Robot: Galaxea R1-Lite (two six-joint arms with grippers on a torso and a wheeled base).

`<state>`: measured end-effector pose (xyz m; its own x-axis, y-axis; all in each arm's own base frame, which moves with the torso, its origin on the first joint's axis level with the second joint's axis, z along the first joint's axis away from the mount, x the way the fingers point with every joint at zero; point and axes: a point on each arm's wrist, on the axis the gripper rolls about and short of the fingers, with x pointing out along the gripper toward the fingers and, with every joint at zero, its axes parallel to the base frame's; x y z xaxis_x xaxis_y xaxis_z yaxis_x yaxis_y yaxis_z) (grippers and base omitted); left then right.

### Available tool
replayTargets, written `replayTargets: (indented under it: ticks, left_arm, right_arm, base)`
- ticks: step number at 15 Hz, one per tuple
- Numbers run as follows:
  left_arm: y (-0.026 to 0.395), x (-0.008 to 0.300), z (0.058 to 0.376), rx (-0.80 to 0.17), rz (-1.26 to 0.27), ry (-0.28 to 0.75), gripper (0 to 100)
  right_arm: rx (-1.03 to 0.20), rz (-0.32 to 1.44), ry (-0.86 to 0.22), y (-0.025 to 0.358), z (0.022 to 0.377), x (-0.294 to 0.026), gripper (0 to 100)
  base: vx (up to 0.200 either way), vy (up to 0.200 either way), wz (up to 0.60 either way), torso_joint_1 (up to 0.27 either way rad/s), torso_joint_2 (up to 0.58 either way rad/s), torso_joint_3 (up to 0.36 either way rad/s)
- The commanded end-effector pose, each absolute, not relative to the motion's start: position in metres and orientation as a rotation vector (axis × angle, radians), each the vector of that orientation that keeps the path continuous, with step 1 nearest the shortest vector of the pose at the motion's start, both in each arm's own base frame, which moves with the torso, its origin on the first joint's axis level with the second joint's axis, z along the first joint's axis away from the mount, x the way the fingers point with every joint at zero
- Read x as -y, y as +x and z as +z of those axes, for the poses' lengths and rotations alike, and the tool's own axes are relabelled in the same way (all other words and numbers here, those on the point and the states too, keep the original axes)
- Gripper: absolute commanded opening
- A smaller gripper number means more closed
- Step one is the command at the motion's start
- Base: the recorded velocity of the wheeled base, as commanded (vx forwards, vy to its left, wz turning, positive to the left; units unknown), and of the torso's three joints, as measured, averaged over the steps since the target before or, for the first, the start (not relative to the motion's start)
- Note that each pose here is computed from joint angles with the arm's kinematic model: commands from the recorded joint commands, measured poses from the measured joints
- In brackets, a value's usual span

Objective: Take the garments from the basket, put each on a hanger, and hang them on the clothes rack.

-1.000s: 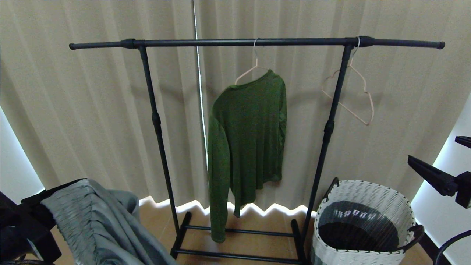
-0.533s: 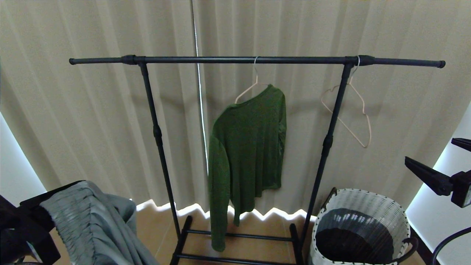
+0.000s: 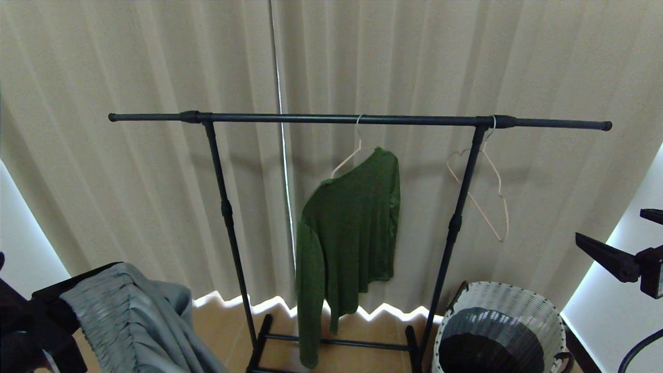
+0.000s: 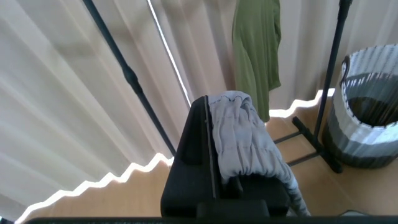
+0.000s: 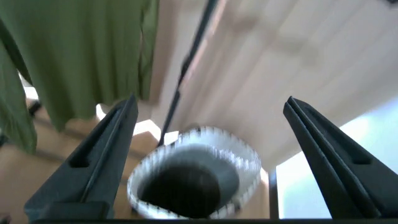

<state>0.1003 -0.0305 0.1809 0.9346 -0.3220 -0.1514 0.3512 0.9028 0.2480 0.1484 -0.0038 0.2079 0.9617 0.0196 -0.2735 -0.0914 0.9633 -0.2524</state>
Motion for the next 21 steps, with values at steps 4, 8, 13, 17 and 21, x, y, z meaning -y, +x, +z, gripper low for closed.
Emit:
replayTargets:
  ticks: [4, 8, 13, 17, 21]
  left_arm:
    - [0.102, 0.031, 0.186, -0.094, -0.346, 0.267, 0]
    - [0.102, 0.031, 0.185, -0.098, -0.347, 0.267, 0]
    - [0.106, 0.032, 0.182, -0.127, -0.345, 0.259, 0]
    - [0.117, 0.035, 0.180, -0.163, -0.357, 0.256, 0]
    - [0.122, 0.037, 0.176, -0.158, -0.378, 0.253, 0]
  right_arm:
    - [-0.459, -0.028, -0.198, 0.158, 0.201, 0.009, 100]
    - [-0.472, -0.036, -0.201, 0.158, 0.199, 0.009, 100]
    - [-0.490, -0.005, -0.206, 0.161, 0.194, 0.004, 100]
    - [-0.513, -0.003, -0.206, 0.167, 0.191, 0.004, 100]
    - [-0.524, -0.006, -0.209, 0.177, 0.192, 0.004, 100]
  base:
    - [0.000, 0.000, 0.00, 0.134, -0.27, -0.140]
    - [0.100, 0.000, 0.00, 0.008, -0.02, -0.016]
    - [0.200, 0.000, 0.00, 0.009, 0.00, 0.000]
    - [0.200, 0.000, 0.00, 0.004, 0.00, 0.004]
    - [0.150, 0.000, 0.00, 0.002, 0.00, 0.004]
